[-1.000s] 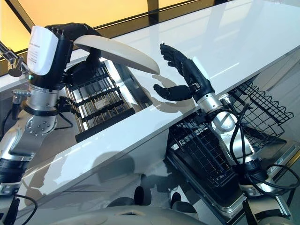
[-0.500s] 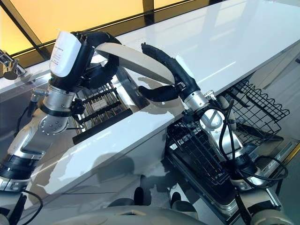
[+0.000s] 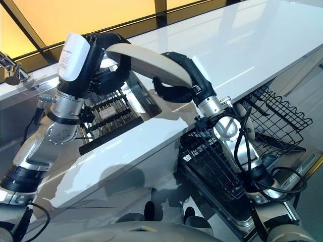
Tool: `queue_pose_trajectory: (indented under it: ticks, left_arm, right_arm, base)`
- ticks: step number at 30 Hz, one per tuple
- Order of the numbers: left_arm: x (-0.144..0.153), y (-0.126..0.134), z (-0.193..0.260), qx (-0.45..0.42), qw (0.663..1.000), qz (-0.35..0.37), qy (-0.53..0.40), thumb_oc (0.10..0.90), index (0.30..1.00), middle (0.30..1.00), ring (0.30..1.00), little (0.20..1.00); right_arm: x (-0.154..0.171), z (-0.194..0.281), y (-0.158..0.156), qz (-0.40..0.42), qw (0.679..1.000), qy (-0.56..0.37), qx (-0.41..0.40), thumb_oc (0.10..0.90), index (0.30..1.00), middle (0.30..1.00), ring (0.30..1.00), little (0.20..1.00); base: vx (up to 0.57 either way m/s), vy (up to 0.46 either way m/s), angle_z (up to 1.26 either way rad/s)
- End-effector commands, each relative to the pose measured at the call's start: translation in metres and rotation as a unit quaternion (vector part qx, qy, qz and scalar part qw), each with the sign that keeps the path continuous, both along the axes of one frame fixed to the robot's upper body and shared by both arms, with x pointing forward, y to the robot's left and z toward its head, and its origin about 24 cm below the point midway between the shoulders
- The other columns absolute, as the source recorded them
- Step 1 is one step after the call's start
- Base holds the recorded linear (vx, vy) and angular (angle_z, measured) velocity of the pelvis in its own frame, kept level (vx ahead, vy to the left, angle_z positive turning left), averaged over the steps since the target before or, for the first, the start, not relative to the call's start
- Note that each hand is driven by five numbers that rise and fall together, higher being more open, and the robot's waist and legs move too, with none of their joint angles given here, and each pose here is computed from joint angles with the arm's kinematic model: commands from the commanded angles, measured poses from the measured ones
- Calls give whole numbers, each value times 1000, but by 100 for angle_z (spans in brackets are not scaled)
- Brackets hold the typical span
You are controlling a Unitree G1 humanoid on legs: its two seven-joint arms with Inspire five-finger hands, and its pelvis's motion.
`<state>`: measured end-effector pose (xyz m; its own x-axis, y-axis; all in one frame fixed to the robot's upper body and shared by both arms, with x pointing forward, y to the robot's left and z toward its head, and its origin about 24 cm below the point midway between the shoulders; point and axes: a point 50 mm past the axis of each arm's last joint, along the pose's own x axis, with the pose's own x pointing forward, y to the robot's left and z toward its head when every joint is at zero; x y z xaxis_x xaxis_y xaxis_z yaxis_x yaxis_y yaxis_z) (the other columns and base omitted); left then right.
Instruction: Pick up plates and place into dishwasher.
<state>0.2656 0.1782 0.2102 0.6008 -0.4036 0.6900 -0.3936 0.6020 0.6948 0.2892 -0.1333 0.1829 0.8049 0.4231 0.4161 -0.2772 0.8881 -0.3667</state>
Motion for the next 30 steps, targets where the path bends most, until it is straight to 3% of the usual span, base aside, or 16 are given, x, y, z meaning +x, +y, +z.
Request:
queue_pose_trajectory:
  ticks: [1,13,14,15,26,30]
  left_arm:
    - [-3,-25,40,-19,994,-75,-73,100,300,300,300,200]
    - [10,-20,21,-73,993,-83,43,100,300,300,300,200]
    - [12,-18,19,-79,992,-80,54,267,444,444,444,367]
    - [14,-17,17,-91,991,-77,66,800,900,900,900,900]
    - [20,6,1,-171,975,-52,133,800,900,900,900,900]
    - [19,23,-4,-187,972,-23,142,800,900,900,900,900]
  right_arm:
    - [-21,59,28,80,984,-152,40,100,300,300,300,200]
    - [-23,61,24,68,982,-170,52,100,300,300,300,200]
    - [-23,61,24,67,982,-170,53,100,300,300,300,200]
    - [-22,61,24,66,982,-171,54,100,300,300,300,200]
    - [-22,62,6,14,980,-190,62,100,300,300,300,200]
    - [-27,68,-14,-61,965,-247,69,100,300,300,300,200]
  base:
    - [0,0,0]
    - [0,0,0]
    - [0,0,0]
    - [0,0,0]
    - [0,0,0]
    - [0,0,0]
